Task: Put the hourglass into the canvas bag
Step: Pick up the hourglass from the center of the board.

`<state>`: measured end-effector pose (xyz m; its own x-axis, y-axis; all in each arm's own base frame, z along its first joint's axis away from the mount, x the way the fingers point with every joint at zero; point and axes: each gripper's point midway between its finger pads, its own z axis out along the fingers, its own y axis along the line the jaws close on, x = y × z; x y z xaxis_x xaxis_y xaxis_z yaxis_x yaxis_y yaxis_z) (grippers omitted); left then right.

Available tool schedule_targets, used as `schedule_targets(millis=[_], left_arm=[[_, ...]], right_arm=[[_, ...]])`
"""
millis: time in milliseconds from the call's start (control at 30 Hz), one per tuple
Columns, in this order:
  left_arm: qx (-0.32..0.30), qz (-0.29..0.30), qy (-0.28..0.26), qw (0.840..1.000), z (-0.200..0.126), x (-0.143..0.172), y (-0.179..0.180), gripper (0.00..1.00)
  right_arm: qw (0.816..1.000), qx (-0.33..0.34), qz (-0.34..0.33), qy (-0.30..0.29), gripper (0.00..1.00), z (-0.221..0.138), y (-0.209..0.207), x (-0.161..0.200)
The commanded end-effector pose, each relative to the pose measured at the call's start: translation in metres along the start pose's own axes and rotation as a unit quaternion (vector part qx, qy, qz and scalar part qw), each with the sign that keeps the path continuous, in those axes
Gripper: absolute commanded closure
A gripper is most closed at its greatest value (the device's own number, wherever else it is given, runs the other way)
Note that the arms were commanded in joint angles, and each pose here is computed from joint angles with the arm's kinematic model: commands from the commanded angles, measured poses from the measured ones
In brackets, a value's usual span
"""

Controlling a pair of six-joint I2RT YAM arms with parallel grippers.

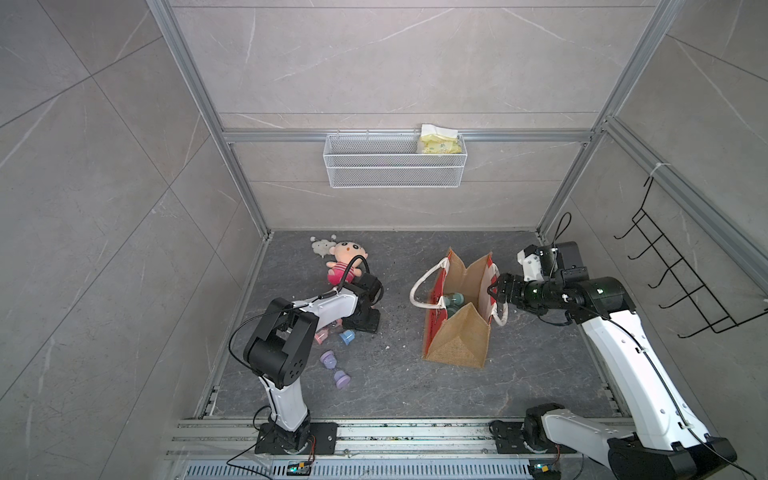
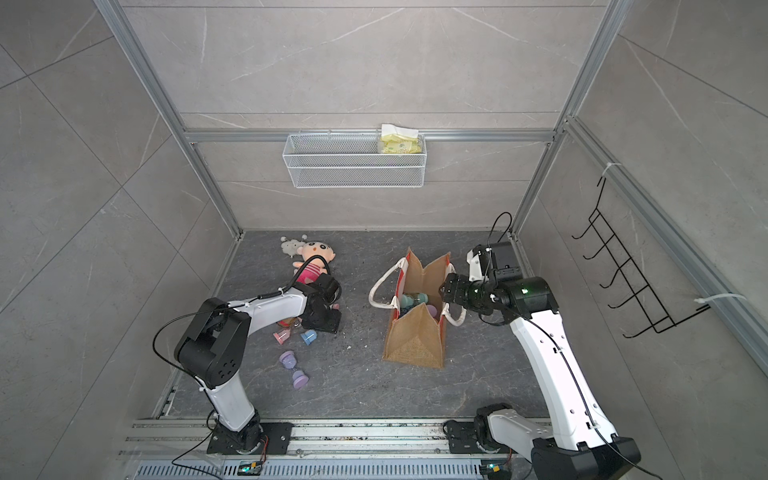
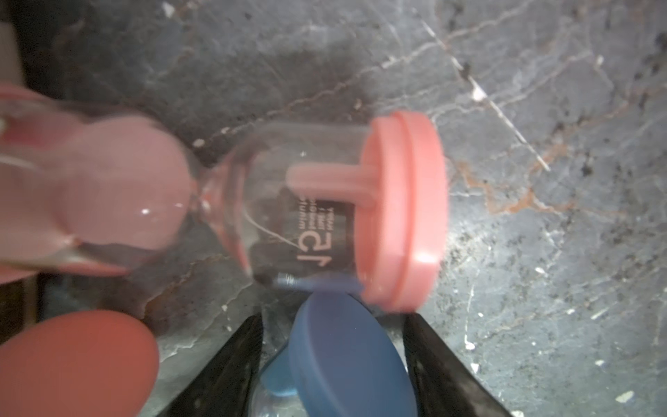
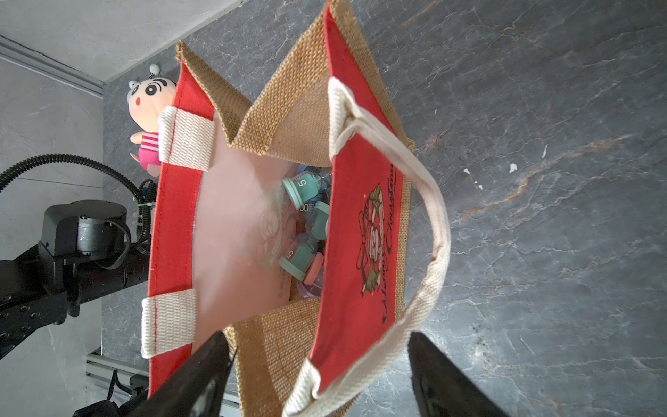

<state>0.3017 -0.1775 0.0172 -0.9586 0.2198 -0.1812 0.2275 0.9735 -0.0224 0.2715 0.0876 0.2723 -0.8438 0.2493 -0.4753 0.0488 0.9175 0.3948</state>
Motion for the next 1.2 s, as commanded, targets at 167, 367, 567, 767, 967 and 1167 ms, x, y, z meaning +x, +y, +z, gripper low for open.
schedule_targets(millis=[167, 367, 567, 767, 967, 1167], left_arm=[[-0.045, 0.036, 0.064, 0.996, -0.001, 0.04, 0.004, 0.26], [-0.052, 0.045, 0.081, 0.994, -0.001, 0.057, 0.002, 0.35], [-0.062, 0.043, 0.087, 0.993, -0.003, 0.06, 0.002, 0.52], [-0.052, 0.036, 0.076, 0.995, -0.005, 0.056, -0.002, 0.68], [-0.047, 0.02, 0.044, 0.998, -0.018, 0.039, -0.007, 0.81], [-0.036, -0.011, 0.001, 0.999, -0.041, 0.015, -0.014, 0.91]], right_arm=[[1.0, 0.001, -0.003, 0.006, 0.2, 0.005, -0.001, 0.003], [1.0, 0.001, -0.004, 0.006, 0.19, 0.005, -0.001, 0.003], [1.0, -0.007, -0.002, 0.009, 0.19, 0.007, 0.002, 0.003], [1.0, -0.005, -0.001, 0.008, 0.18, 0.007, 0.001, 0.003], [1.0, 0.001, 0.0, 0.004, 0.18, 0.007, -0.001, 0.002], [1.0, 0.001, 0.002, 0.004, 0.18, 0.009, -0.002, 0.003]])
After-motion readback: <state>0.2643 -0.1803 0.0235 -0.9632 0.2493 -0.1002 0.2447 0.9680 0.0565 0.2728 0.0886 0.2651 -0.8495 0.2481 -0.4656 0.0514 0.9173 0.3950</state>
